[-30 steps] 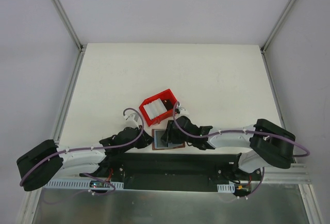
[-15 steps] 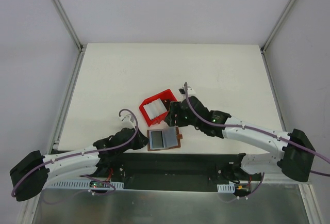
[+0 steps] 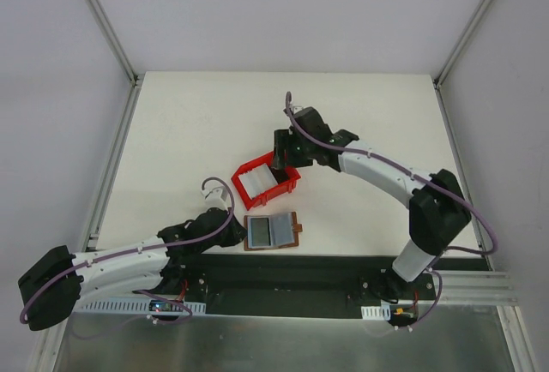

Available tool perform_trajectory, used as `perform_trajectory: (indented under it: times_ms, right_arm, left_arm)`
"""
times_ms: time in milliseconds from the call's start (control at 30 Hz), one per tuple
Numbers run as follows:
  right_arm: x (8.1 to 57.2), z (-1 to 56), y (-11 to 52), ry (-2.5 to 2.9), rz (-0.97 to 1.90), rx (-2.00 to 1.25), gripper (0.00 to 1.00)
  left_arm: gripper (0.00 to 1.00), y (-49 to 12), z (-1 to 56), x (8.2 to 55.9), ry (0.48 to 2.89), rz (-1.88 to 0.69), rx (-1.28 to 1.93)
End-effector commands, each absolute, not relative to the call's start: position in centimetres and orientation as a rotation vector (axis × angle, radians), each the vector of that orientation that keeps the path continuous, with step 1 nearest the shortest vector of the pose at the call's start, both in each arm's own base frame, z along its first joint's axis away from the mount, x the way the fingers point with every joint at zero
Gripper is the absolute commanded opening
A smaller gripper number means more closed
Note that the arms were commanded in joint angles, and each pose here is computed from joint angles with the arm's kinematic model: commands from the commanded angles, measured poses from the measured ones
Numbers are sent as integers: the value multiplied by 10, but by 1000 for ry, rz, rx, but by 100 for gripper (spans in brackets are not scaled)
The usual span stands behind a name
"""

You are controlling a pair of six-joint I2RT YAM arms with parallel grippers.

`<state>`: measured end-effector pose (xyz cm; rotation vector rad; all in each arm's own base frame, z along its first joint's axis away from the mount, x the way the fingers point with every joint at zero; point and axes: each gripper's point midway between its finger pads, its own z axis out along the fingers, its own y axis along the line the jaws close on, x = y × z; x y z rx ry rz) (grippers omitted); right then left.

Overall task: Put the credit cards into the card holder
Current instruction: Move the card holder to the center of the board.

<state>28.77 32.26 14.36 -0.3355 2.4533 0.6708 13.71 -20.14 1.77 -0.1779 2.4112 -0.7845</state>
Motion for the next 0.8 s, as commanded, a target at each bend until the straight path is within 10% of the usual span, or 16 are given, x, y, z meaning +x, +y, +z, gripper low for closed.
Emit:
perform_trajectory:
  times_ms: [0, 767]
  right_arm:
    - [291, 146, 337, 2493, 721, -456, 60]
    - [323, 101, 295, 2579, 456, -343, 59]
  left_arm:
    - [0, -193, 18, 141, 2419, -702, -150]
    - [0, -188, 17, 147, 2434, -679, -148]
